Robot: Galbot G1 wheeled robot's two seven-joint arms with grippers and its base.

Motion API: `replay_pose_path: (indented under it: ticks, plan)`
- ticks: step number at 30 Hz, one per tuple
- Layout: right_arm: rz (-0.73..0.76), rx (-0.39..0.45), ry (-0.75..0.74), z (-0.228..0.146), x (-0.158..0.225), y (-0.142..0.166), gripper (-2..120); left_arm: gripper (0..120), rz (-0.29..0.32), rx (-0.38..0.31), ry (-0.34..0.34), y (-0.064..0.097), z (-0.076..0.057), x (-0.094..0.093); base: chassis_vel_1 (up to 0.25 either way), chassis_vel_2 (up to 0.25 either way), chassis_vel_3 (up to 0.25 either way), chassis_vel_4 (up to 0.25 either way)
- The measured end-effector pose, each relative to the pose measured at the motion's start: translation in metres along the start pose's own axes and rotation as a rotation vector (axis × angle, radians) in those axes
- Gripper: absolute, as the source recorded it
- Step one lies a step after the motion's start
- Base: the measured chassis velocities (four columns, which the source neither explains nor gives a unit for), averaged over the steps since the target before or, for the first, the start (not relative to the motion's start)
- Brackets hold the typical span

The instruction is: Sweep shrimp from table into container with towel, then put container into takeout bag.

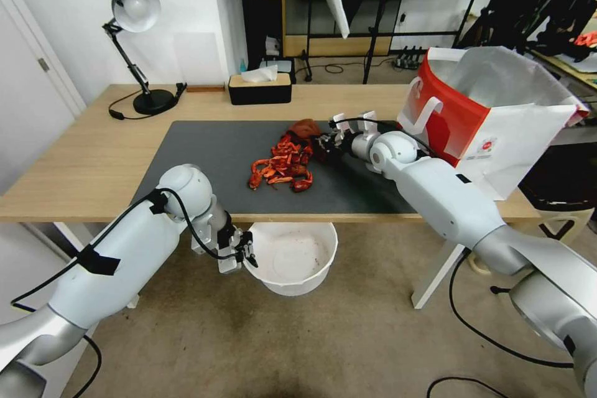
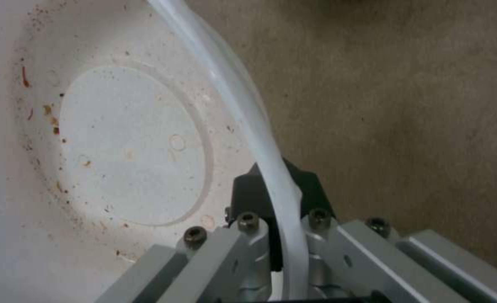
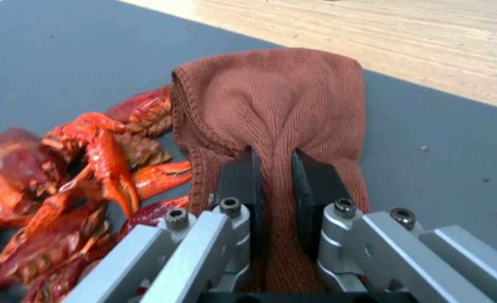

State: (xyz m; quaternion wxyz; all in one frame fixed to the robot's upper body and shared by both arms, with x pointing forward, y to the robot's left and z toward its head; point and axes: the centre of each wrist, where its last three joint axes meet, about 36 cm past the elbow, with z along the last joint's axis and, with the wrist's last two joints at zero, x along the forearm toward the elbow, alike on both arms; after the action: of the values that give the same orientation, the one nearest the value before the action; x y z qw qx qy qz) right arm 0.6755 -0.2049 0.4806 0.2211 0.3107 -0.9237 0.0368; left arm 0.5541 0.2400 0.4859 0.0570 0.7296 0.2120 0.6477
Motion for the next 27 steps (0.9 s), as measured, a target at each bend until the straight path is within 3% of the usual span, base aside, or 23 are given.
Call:
replay_pose_path:
  ticks: [27]
  plan:
    - [-0.044,0.023,0.014,0.008,0.016,0.014,9,0,-0.010,-0.010,0.009,0.009,0.003,0.003,0.000,0.000,0.000,0.000]
